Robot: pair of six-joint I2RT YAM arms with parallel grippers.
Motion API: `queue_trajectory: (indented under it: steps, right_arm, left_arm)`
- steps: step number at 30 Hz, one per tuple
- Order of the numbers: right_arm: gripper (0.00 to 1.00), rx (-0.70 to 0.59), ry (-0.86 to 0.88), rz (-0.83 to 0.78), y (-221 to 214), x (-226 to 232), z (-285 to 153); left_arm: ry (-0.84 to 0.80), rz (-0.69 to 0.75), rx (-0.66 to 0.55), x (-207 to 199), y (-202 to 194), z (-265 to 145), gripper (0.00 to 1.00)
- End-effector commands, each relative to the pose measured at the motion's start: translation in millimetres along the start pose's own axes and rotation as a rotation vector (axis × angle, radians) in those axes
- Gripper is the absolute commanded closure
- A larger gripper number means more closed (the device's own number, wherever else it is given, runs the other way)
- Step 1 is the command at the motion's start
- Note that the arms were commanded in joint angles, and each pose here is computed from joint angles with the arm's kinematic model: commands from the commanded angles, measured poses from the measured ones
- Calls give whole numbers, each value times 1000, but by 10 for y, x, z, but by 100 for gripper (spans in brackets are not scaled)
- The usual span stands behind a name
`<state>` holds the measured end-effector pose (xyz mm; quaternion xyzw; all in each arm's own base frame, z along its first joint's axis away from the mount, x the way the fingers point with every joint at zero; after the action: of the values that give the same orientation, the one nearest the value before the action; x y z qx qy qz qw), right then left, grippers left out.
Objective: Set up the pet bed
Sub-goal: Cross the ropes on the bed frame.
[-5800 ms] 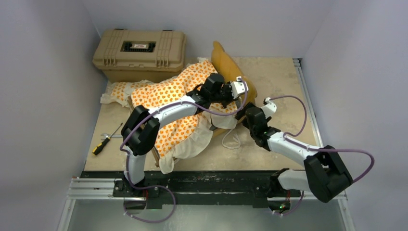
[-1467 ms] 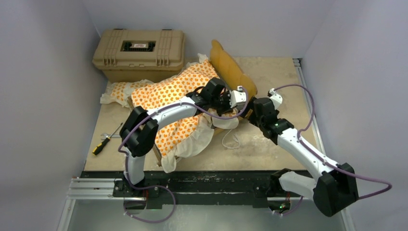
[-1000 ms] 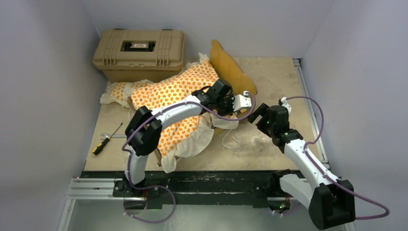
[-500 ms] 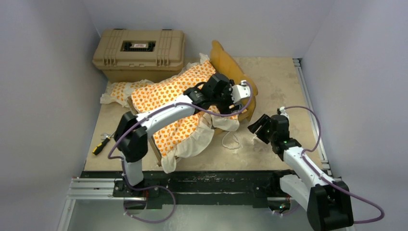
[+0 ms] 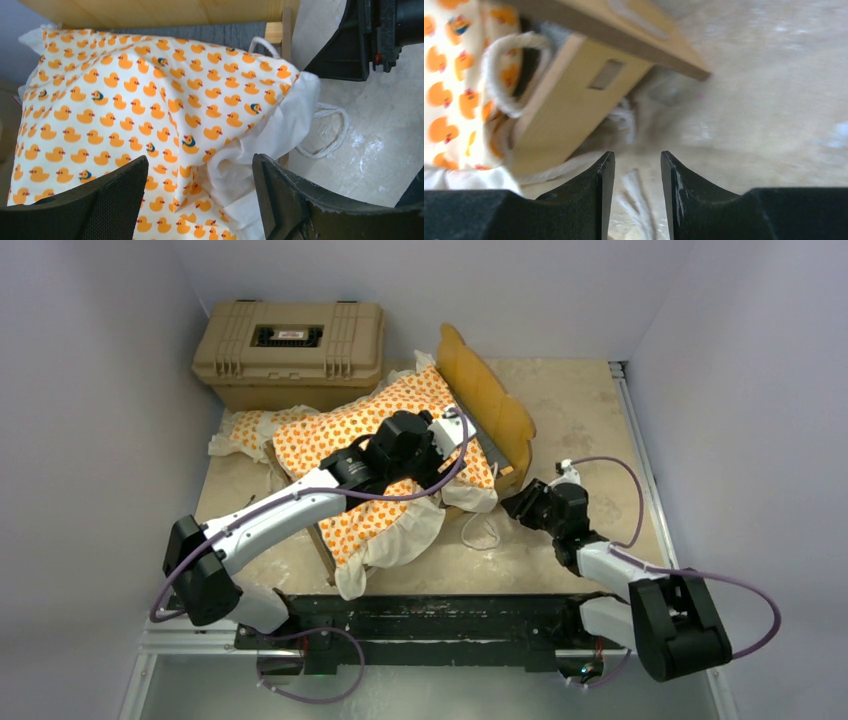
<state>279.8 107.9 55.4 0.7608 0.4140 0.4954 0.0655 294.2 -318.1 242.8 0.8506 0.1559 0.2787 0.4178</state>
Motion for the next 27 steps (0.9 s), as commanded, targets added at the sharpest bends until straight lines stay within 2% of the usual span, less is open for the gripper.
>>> queue_trajectory:
  steps: [1,6,11,17,27]
  right_arm:
    - [58,-105,144,-96,53,458,69]
    - [59,-156,83,-58,-22,310,139]
    - [59,-248,-7,-42,31,248,100]
    - [59,-196,-38,-77,-166,221,269]
    - [61,-238,-103,-128,-230,155,404]
  left_arm:
    - [119,-4,-30,162,-35,-195,25]
    - [250,72,-37,423,-73,-342,24]
    - [319,27,-79,599,-89,-451,23]
    - [351,9,-85,679,-192,-482,23]
    - [379,-9,-100,762,-225,-554,23]
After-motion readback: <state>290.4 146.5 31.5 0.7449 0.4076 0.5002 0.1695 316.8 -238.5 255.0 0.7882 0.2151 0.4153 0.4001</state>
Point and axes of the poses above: each gripper's point midway between its finger pads, its own z axis out along the fingers, its own x axis along the line the jaws close on, y = z × x, the point moved 1 cm from there along -z, back along the fingers, and after that the axes turned 8 degrees about z, right-handed, at the moved point
